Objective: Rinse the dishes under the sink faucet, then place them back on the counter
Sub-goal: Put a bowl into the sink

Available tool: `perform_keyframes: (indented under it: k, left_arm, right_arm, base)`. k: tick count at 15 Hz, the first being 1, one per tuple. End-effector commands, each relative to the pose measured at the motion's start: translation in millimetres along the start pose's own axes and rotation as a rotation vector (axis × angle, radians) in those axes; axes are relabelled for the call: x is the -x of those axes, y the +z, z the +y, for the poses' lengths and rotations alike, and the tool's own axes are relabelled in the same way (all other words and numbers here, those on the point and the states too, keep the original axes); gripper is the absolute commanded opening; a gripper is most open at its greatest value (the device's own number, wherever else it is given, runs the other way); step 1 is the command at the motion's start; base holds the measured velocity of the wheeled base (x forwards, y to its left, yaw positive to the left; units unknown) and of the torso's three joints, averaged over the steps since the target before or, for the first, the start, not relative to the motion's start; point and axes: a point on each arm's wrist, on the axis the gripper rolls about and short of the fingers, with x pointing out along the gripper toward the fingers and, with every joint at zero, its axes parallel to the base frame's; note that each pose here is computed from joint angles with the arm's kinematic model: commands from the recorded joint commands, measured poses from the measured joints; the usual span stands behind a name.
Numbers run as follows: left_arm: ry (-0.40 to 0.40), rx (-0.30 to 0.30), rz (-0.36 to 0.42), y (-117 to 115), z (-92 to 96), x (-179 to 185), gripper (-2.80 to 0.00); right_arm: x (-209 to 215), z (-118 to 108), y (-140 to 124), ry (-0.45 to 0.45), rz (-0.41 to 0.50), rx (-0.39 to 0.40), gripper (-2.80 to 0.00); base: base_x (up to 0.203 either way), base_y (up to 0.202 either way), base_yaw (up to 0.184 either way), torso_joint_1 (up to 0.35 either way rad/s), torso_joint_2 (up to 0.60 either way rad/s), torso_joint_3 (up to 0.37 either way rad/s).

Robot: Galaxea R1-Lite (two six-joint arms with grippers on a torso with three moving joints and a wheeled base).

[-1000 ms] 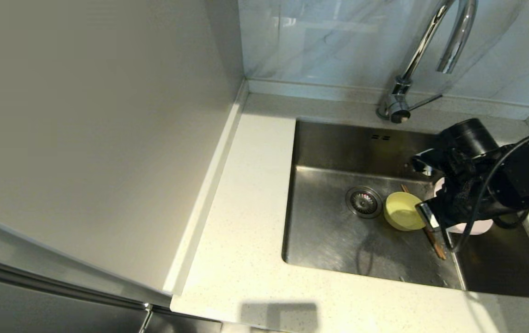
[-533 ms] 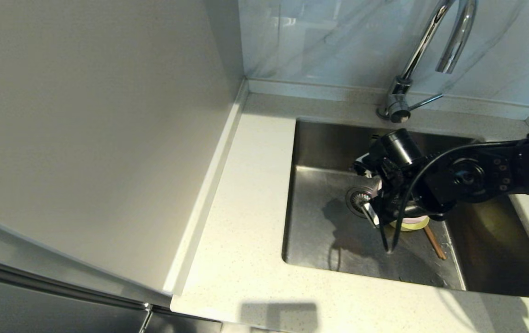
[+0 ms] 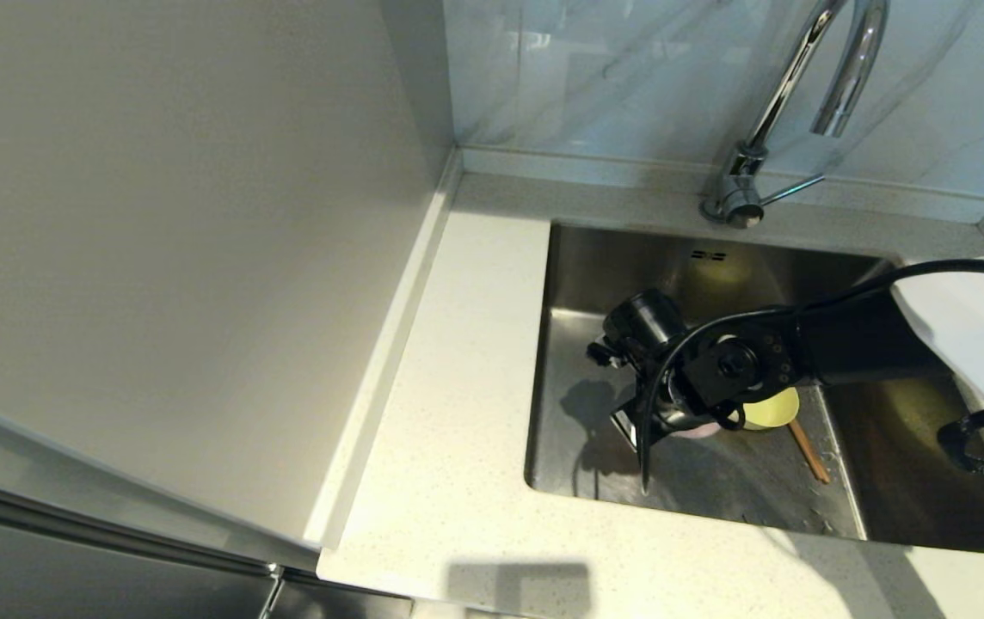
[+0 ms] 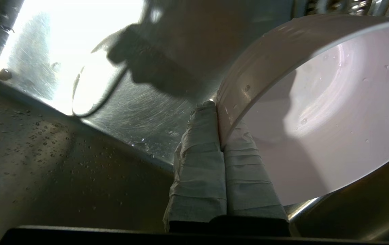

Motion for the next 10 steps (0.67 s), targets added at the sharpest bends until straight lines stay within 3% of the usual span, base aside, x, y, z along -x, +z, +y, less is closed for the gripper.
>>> perform_keyframes:
  k: [1, 10]
  left_arm:
    - [0.001, 0.000, -0.004, 0, 0.0, 0, -2.80]
    - [0.001, 0.000, -0.004, 0, 0.0, 0, -2.80]
  right_arm:
    - [-18, 9, -4, 0.002, 0.040, 0.018, -2.80]
    - [-46, 17, 8, -0.001, 0.009, -0.007, -2.80]
  base:
    - [0.000, 0.000, 0.000, 0.000, 0.00, 0.000]
    - [0.000, 0.000, 0.000, 0.000, 0.00, 0.000]
